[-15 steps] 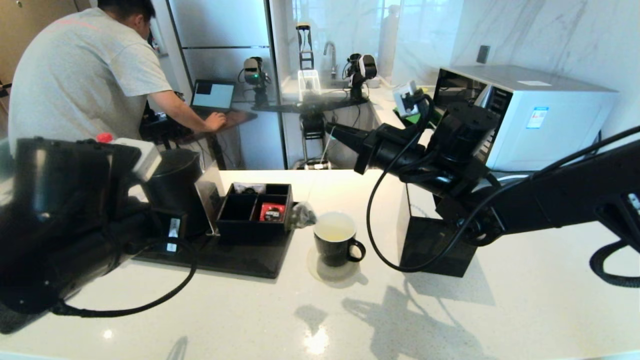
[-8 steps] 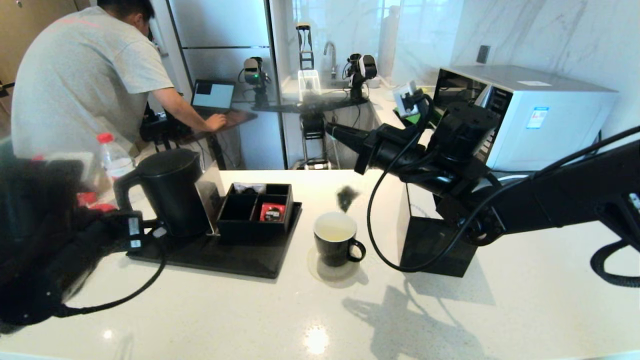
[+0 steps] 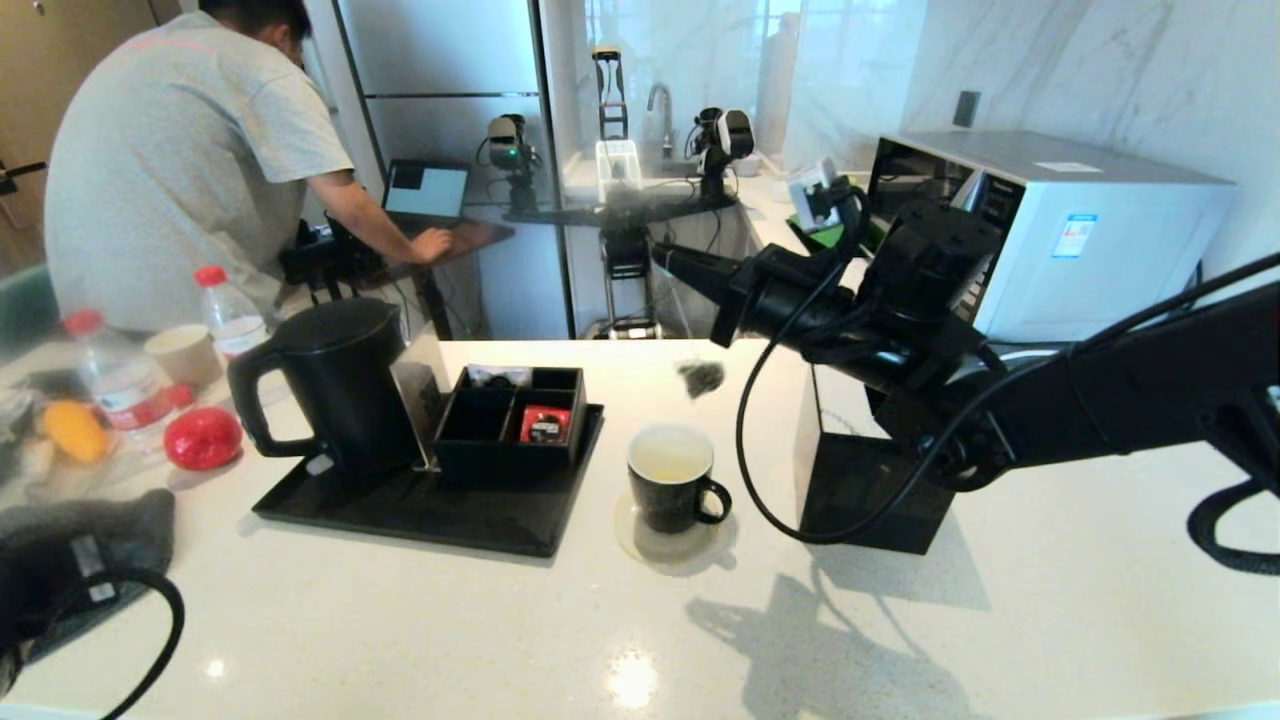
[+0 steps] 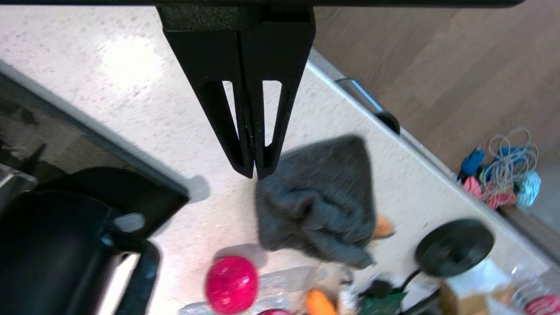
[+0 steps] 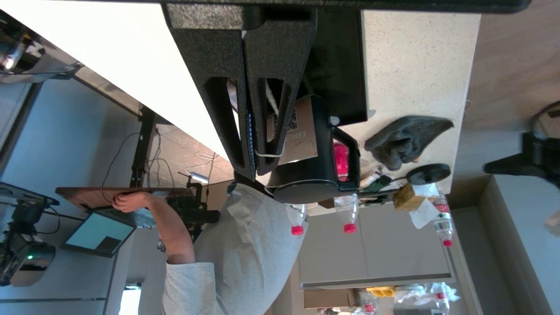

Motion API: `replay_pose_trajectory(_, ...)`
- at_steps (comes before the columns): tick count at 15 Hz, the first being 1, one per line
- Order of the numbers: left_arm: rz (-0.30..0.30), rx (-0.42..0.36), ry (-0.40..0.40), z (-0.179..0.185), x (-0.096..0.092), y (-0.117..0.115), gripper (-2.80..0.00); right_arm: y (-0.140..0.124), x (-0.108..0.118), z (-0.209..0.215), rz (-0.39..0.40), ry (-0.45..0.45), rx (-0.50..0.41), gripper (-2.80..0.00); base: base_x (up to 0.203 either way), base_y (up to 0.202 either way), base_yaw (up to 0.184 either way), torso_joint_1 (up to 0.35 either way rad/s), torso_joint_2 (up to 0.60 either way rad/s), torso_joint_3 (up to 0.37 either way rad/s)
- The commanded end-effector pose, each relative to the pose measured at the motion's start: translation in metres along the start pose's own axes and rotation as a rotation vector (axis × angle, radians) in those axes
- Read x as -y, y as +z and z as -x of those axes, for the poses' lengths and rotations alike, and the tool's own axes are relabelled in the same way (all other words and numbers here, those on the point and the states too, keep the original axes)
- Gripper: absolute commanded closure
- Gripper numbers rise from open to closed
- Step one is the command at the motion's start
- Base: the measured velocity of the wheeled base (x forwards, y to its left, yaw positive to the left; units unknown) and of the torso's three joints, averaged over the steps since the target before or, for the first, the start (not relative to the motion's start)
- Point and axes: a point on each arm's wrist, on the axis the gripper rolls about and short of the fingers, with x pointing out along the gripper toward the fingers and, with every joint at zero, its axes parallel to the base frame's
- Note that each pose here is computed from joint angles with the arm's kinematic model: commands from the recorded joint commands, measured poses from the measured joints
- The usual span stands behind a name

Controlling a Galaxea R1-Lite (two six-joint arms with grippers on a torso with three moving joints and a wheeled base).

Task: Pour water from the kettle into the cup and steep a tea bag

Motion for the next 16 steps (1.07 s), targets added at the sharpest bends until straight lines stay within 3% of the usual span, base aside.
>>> replay_pose_trajectory(1, 0.044, 0.038, 0.015, 0.016, -0.017, -0.01, 0.0, -0.001, -0.001, 0.001, 0.004, 0.006, -0.001, 0.0, 0.0, 0.0, 0.0, 0.0, 0.0, 0.0)
replay_pose_trajectory(8, 0.049, 0.056, -0.034, 0.038, -0.036, -0.041, 0.0, 0.0, -0.002, 0.001, 0.014, 0.006, 0.004, 0.0, 0.0, 0.0, 0.0, 0.0, 0.0, 0.0)
replay_pose_trajectory(16, 0.027, 0.078, -0.278, 0.058, -0.044, -0.064, 0.0, -0.002, -0.001, 0.001, 0.01, 0.005, -0.002, 0.0, 0.0, 0.0, 0.0, 0.0, 0.0, 0.0)
